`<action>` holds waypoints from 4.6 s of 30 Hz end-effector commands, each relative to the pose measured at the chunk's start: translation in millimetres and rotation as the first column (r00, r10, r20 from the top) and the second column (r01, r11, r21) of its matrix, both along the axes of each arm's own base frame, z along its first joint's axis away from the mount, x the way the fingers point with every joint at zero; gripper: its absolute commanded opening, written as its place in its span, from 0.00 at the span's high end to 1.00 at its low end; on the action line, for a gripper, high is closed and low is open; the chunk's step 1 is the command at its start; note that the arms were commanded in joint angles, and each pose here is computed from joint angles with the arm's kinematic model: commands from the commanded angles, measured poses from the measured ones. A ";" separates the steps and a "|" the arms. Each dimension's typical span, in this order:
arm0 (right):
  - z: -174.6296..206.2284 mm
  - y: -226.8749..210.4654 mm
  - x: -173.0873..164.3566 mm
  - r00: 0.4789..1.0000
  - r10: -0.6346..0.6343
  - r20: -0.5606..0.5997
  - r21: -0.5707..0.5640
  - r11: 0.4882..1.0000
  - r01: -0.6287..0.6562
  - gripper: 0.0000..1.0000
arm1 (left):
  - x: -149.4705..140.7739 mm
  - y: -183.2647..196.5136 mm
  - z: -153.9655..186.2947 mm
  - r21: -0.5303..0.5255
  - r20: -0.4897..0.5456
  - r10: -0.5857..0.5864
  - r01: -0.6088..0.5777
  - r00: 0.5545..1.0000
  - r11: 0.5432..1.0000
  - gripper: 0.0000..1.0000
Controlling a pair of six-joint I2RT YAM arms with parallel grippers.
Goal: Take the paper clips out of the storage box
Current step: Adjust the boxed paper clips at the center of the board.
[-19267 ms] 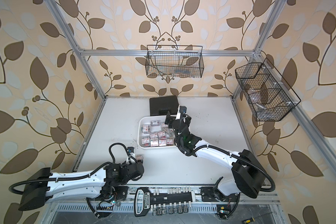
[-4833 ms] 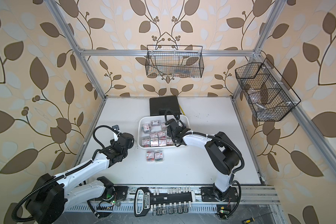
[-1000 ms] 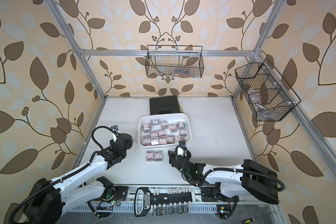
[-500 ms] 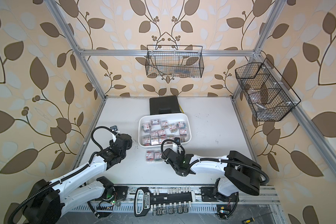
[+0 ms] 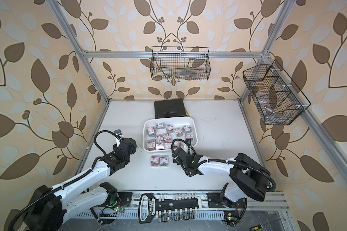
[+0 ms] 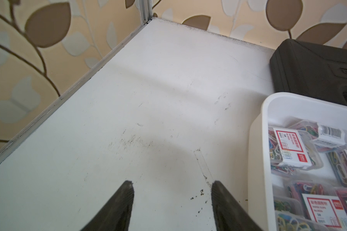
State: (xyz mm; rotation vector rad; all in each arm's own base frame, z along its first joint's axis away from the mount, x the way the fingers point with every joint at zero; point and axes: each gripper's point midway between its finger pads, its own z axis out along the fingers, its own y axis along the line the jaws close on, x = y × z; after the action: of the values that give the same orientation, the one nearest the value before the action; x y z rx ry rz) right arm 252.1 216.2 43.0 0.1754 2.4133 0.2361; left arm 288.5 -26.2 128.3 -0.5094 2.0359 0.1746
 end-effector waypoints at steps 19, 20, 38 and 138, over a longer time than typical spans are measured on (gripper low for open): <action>37.7 20.2 -10.0 0.983 0.104 0.149 0.252 0.958 -0.139 0.02 | -3.2 6.2 7.4 -0.019 0.053 0.023 -0.022 0.998 1.000 0.35; 36.3 19.6 -10.5 0.985 0.095 0.141 0.262 0.956 -0.130 0.03 | -3.4 6.4 7.1 -0.018 0.052 0.025 -0.024 0.998 1.000 0.35; 56.7 65.2 -34.2 0.980 0.150 0.127 0.473 0.860 -0.193 0.24 | -4.5 8.2 7.6 -0.020 0.057 0.034 -0.033 0.998 0.999 0.36; 6.6 49.3 -25.0 0.981 0.076 0.180 0.354 0.925 -0.137 0.67 | -48.5 26.6 49.6 -0.030 -0.035 0.032 -0.033 0.999 0.999 0.19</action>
State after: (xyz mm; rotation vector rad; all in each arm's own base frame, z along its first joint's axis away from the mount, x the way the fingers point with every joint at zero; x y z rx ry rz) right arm 229.2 261.9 44.8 0.0863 2.2080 0.6100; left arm 244.9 -14.1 173.3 -0.4911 2.1482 0.1508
